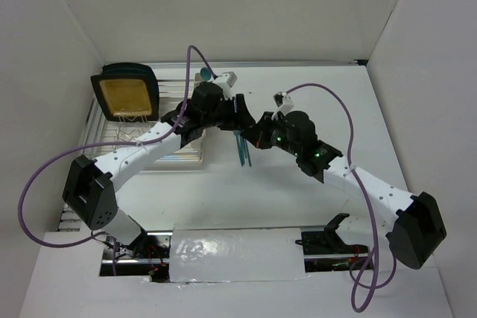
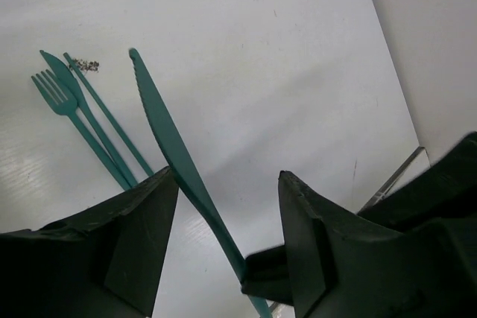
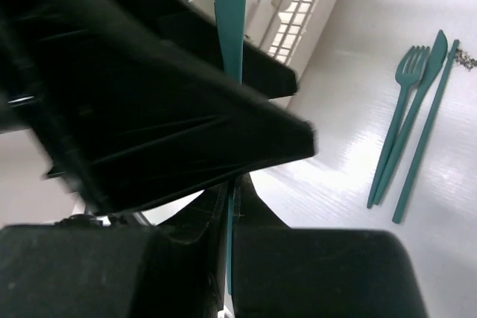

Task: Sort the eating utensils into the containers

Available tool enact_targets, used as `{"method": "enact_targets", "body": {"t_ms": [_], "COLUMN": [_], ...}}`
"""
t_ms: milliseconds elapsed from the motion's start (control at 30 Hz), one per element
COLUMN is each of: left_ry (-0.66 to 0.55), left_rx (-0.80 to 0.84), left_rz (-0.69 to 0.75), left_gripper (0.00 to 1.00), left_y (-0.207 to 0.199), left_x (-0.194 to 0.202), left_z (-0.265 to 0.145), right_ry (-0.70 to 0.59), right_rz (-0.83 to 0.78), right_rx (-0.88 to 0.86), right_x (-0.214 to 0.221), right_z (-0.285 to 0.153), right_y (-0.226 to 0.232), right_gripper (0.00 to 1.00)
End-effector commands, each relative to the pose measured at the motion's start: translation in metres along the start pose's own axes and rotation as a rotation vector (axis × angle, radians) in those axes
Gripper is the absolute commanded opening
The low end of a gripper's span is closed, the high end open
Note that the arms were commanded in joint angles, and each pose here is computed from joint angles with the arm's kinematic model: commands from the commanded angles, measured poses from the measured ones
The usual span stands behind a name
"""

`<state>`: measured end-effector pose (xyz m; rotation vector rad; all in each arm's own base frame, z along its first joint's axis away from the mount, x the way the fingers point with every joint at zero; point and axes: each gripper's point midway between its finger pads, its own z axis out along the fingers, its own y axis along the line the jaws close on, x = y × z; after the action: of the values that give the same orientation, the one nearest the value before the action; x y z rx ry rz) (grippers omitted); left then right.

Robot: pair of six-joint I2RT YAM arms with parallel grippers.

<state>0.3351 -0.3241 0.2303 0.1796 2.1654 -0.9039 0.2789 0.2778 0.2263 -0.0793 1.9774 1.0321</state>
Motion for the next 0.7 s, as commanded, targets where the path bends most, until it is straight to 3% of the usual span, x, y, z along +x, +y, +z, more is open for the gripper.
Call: {"method": "enact_targets", "body": {"t_ms": [0,67,200,300,433,467,667], "left_ry": [-0.028,-0.022,-0.034,-0.071,-0.119,-0.14,-0.27], "left_rx": [0.033,0.033,0.045,0.073,0.096,0.103,0.139], "left_rz": [-0.001,-0.002,0.013,0.056,0.137,0.176,0.313], "left_gripper": [0.67,0.6,0.32,0.24,0.07,0.07,0.07], "left_y": [-0.016,-0.016,-0.017,-0.023,-0.027,-0.028,-0.024], "left_x": [-0.013,-0.01,-0.012,-0.02,-0.037,-0.046,-0.106], "left_z": [0.005,0.007,0.007,0.006,0.004,0.001,-0.046], "right_ry": [-0.089,-0.099,-0.079,-0.054,-0.017,-0.025,-0.079], "right_rz": [-0.014,-0.015,-0.015,-0.016,-0.025,-0.033,-0.052], "right_rx": [-0.098,-0.095,-0.094,-0.072,0.04,0.046,0.171], "right_x": [-0.026,-0.03,-0.026,-0.028,-0.029,-0.036,-0.054], "right_z": [-0.011,-0.012,-0.012,-0.012,-0.024,-0.028,-0.07], "right_y": [0.029,0.031,0.031,0.031,0.019,0.022,0.012], "right_gripper": [0.0,0.0,0.0,0.02,0.29,0.39,0.73]}}
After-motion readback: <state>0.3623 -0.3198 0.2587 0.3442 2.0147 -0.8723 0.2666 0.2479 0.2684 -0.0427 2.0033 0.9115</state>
